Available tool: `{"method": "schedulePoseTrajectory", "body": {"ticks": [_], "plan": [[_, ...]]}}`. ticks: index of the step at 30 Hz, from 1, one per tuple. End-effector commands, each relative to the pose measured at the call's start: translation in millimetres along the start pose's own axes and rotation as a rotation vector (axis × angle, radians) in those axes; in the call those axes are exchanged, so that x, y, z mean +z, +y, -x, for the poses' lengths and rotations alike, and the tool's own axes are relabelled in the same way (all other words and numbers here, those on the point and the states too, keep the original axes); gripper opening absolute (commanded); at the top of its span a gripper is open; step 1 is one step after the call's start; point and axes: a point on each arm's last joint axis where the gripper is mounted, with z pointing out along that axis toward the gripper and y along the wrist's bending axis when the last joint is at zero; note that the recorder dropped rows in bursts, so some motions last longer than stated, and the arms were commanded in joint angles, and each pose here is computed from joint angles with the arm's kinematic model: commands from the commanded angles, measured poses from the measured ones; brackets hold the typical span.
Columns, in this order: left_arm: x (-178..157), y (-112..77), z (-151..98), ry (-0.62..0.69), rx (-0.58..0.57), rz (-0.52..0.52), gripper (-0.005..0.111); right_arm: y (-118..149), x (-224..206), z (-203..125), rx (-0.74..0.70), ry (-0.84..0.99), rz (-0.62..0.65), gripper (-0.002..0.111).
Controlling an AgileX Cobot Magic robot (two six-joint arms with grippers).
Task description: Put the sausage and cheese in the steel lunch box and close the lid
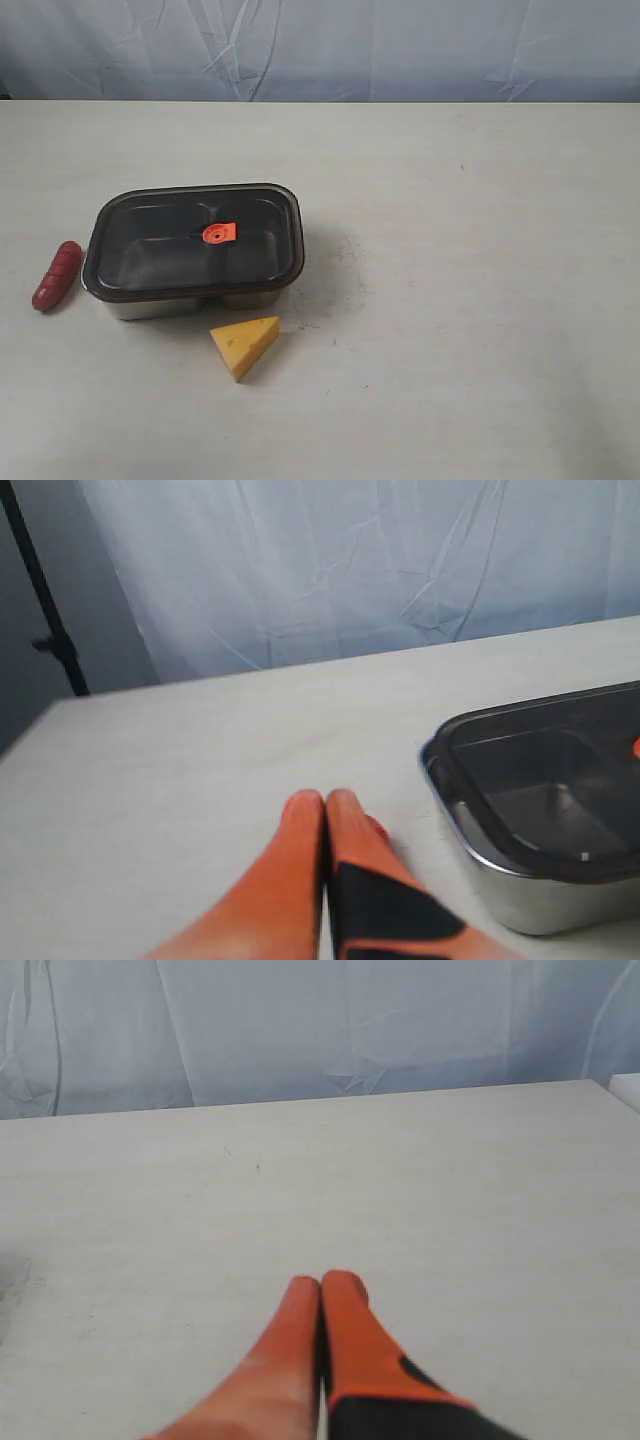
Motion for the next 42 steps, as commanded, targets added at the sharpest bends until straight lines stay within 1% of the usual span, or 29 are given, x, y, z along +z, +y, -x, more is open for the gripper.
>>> {"method": "schedulePoseTrajectory", "body": {"ticks": [1,4,7,9,10,12,14,17,19,20,21,23,24,26,27,28,29,30,31,32,33,34,35,36,38,39,40,41,42], "plan": [[-1,2.7,7,-0.092,0.238,0.043,0.0,0,0,0,0.003,-0.01,-0.006,-0.001],[-1,3.0,10,-0.114,0.317,0.054,0.0,0,0,0,0.003,-0.01,-0.006,-0.001],[-1,2.8,11,-0.128,0.336,0.056,0.0,0,0,0,0.003,-0.01,-0.006,-0.001],[-1,2.4,12,-0.144,0.317,0.052,0.0,0,0,0,0.003,-0.01,-0.006,-0.001],[-1,1.7,14,-0.164,0.238,0.042,0.0,0,0,0,0.003,-0.01,-0.006,-0.001],[-2,0.7,19,-0.223,-0.035,0.007,0.0,0,0,0,0.003,-0.01,-0.006,-0.001],[-5,2.1,28,-0.335,-0.244,-0.016,0.0,0,0,0,0.003,-0.01,-0.006,-0.001],[-10,8.2,40,-0.48,-0.497,-0.024,0.0,0,0,0,0.003,-0.01,-0.006,-0.001],[-10,9.1,40,-0.485,-0.647,-0.052,0.0,0,0,0,0.003,-0.01,-0.006,-0.001],[-10,9.0,40,-0.487,-0.679,-0.061,0.0,0,0,0,0.003,-0.01,-0.006,-0.001],[-11,9.3,42,-0.493,-0.687,-0.064,0.0,0,0,0,0.003,-0.01,-0.006,-0.001],[-14,9.6,54,-0.488,-0.671,-0.074,0.0,0,0,0,0.003,-0.01,-0.006,-0.001],[-14,9.8,61,-0.461,-0.666,-0.075,0.0,0,0,0,0.003,-0.01,-0.006,-0.001],[-9,10.1,85,-0.358,-0.605,-0.071,0.0,0,0,0,0.003,-0.01,-0.006,-0.001],[-2,10.1,94,-0.273,-0.559,-0.061,0.0,0,0,0,0.003,-0.01,-0.006,-0.001],[4,12.2,113,-0.211,-0.481,-0.044,0.0,0,0,0,0.003,-0.01,-0.006,-0.001],[23,16.5,139,-0.057,-0.391,-0.008,0.0,0,0,0,0.003,-0.01,-0.006,-0.001],[41,19.5,148,0.073,-0.339,0.024,0.0,0,0,0,0.003,-0.01,-0.006,-0.001],[62,25.6,170,0.211,-0.26,0.064,0.0,0,0,0,0.003,-0.01,-0.006,-0.001],[79,28.7,178,0.33,-0.228,0.087,0.0,0,0,0,0.003,-0.01,-0.006,-0.001],[105,32.5,185,0.507,-0.18,0.117,0.0,0,0,0,0.003,-0.01,-0.006,-0.001],[118,33.5,185,0.594,-0.161,0.125,0.0,0,0,0,0.003,-0.01,-0.006,-0.001],[141,33.0,180,0.737,-0.13,0.122,0.0,0,0,0,0.003,-0.01,-0.006,-0.001],[161,29.2,169,0.841,-0.139,0.101,0.0,0,0,0,0.003,-0.01,-0.006,-0.001],[186,21.2,144,0.982,-0.168,0.063,0.0,0,0,0,0.003,-0.01,-0.006,-0.001],[194,18.7,132,1.042,-0.149,0.043,0.0,0,0,0,0.003,-0.01,-0.006,-0.001],[205,15.5,115,1.142,-0.104,0.004,0.002,0,0,0,0.003,-0.01,-0.006,-0.001],[210,13.2,106,1.186,-0.099,-0.014,0.005,0,0,0,0.003,-0.01,-0.006,-0.001],[219,9.5,92,1.25,-0.106,-0.035,0.014,0,0,0,0.003,-0.01,-0.006,-0.001]]}}
